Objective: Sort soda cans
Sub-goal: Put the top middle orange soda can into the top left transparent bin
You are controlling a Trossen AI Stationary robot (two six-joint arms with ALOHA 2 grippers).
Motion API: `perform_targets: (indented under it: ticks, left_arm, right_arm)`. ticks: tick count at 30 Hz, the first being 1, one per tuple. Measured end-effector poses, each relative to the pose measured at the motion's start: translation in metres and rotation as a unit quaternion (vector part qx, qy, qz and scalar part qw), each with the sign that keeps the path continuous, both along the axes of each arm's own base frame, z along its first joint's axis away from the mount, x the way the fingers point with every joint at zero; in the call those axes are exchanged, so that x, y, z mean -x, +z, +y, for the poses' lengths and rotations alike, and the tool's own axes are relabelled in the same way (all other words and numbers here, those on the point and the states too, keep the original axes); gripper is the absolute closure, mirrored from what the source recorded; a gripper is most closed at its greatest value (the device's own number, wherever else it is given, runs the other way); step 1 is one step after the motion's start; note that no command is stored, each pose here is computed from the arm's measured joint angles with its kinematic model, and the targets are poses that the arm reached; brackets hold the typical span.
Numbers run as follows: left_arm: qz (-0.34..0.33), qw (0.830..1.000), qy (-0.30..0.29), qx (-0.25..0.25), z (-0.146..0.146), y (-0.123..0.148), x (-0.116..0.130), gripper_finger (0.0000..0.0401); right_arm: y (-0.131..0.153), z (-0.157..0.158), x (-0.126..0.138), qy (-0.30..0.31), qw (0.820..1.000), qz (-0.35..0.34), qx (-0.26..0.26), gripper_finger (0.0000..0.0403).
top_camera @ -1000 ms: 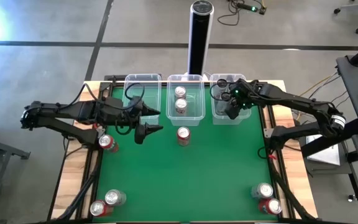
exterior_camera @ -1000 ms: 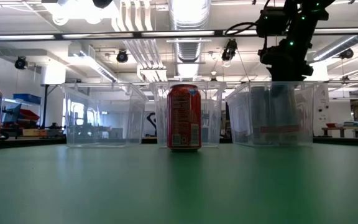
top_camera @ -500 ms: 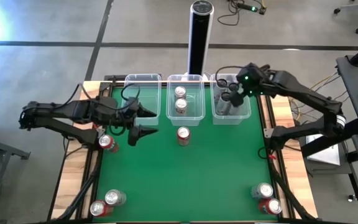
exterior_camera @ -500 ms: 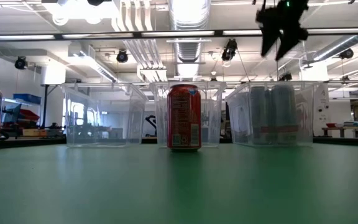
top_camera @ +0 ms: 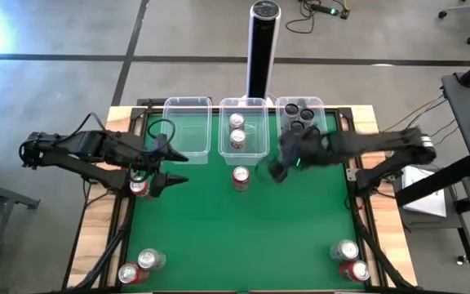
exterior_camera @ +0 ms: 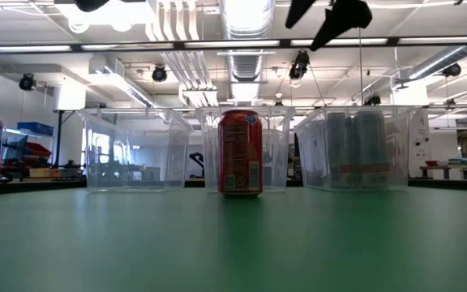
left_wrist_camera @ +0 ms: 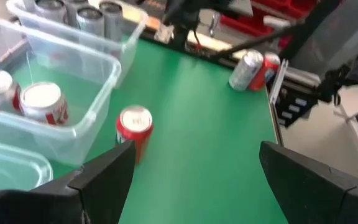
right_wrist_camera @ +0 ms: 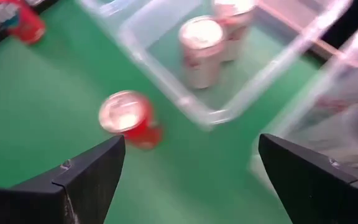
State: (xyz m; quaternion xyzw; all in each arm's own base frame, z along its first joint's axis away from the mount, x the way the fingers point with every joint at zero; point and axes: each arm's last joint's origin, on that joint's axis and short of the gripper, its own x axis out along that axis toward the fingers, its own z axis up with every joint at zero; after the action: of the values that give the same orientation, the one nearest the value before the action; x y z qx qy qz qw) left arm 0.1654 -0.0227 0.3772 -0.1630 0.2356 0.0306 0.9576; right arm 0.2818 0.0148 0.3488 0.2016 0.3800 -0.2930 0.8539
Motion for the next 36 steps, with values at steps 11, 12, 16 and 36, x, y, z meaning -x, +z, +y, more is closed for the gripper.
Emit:
perform_targets:
  ticks: [11,12,16,36]
  left_arm:
    - [0.044,0.999,-0.019,-0.016,-0.016,-0.028,-0.001,0.0074]
    - [0.039,0.999,-0.010,-0.016,-0.017,-0.032,-0.003,0.0074]
    - [0.024,1.000,0.017,-0.006,-0.023,-0.042,-0.005,0.0074]
    - [0.006,0.996,0.083,-0.019,-0.071,-0.161,-0.005,0.0074]
  right_arm:
    - [-0.056,0.090,-0.065,0.045,0.996,0.052,0.050,0.0039]
    - [-0.064,0.091,-0.069,0.056,0.994,0.071,0.060,0.0039]
    - [-0.100,0.081,-0.087,0.110,0.978,0.161,0.074,0.0039]
    - [-0.166,0.046,-0.119,0.246,0.921,0.265,0.142,0.0039]
